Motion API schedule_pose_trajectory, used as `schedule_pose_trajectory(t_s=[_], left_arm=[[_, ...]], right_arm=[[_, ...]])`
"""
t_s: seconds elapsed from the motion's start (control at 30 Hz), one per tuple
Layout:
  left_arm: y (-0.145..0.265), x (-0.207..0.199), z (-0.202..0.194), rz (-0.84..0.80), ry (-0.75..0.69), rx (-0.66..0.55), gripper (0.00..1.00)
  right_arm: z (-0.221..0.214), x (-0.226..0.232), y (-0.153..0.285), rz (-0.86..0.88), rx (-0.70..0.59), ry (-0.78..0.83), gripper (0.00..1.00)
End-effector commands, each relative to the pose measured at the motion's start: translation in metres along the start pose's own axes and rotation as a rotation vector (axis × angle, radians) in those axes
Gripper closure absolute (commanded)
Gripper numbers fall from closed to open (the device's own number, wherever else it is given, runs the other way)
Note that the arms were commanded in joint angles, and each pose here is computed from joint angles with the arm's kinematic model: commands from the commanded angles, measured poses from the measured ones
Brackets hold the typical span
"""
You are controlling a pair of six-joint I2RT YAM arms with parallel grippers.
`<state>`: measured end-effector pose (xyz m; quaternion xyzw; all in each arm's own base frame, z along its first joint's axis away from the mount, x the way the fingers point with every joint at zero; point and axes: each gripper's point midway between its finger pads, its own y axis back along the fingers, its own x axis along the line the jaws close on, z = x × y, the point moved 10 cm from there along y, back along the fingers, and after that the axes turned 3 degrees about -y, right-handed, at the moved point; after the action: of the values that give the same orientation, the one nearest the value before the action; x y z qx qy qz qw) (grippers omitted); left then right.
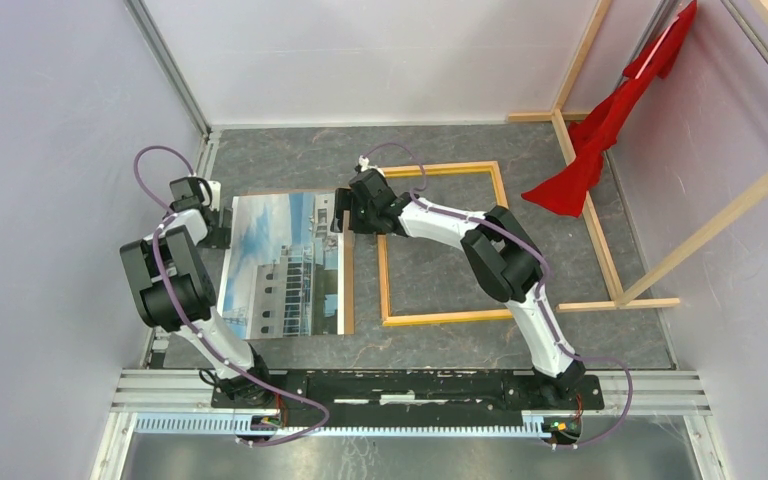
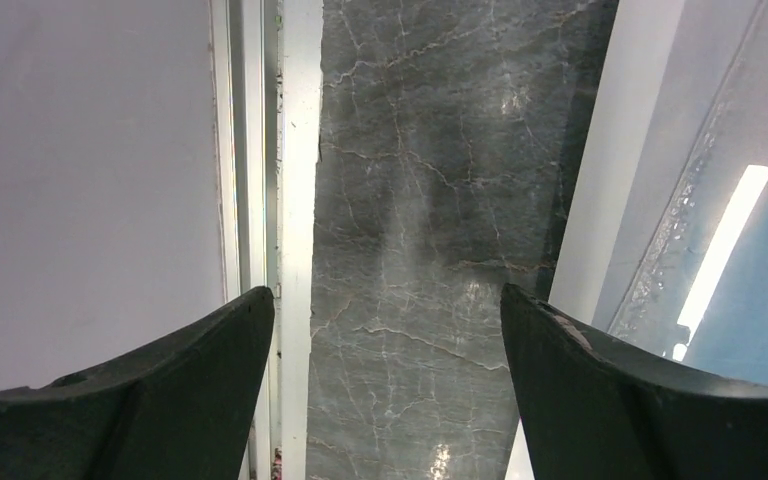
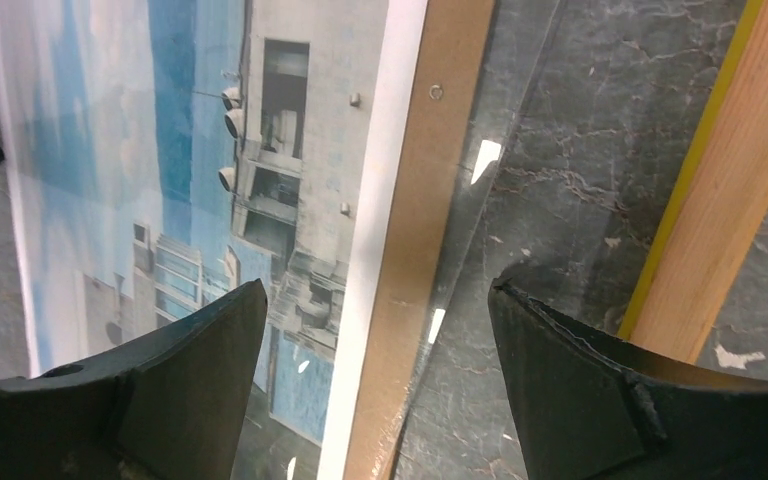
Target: Put the photo into the frame
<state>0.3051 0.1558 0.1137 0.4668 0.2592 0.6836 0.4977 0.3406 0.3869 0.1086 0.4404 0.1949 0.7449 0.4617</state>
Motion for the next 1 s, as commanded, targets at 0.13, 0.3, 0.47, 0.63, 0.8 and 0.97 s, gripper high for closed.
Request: schedule_pose_trajectory(t_s=[0.13,0.3,0.47,0.63,0.8,0.97], left_arm=[[-0.011,-0.019,-0.018,-0.049,-0.002,0.03,0.11],[-0.012,-0.022,-0.024,-0.055,-0.011,0.038,0.13],[-0.011,-0.025,-0.026,-0.068,-0.021,0.041,0.14],[-0.012,-0.03,-0.03,-0.081,-0.039,0.048,0.15],[-0.011,-0.035,-0.031,-0.094,-0.057,0.05,0.17],[-0.01,-0.042,-0.03,-0.101,-0.082,0.052,0.17]], right_arm=[[-0.017,-0.009,-0.026,0.037,0.086,-0.118,0.13],[-0.016,-0.004,-0.027,0.08,0.091,-0.15,0.15],[-0.013,0.0,-0.021,0.119,0.076,-0.163,0.17],[-0.005,0.007,-0.007,0.186,0.023,-0.173,0.19],[0.009,0.021,0.006,0.267,-0.042,-0.156,0.2],[0.016,0.026,0.013,0.287,-0.077,-0.114,0.21]])
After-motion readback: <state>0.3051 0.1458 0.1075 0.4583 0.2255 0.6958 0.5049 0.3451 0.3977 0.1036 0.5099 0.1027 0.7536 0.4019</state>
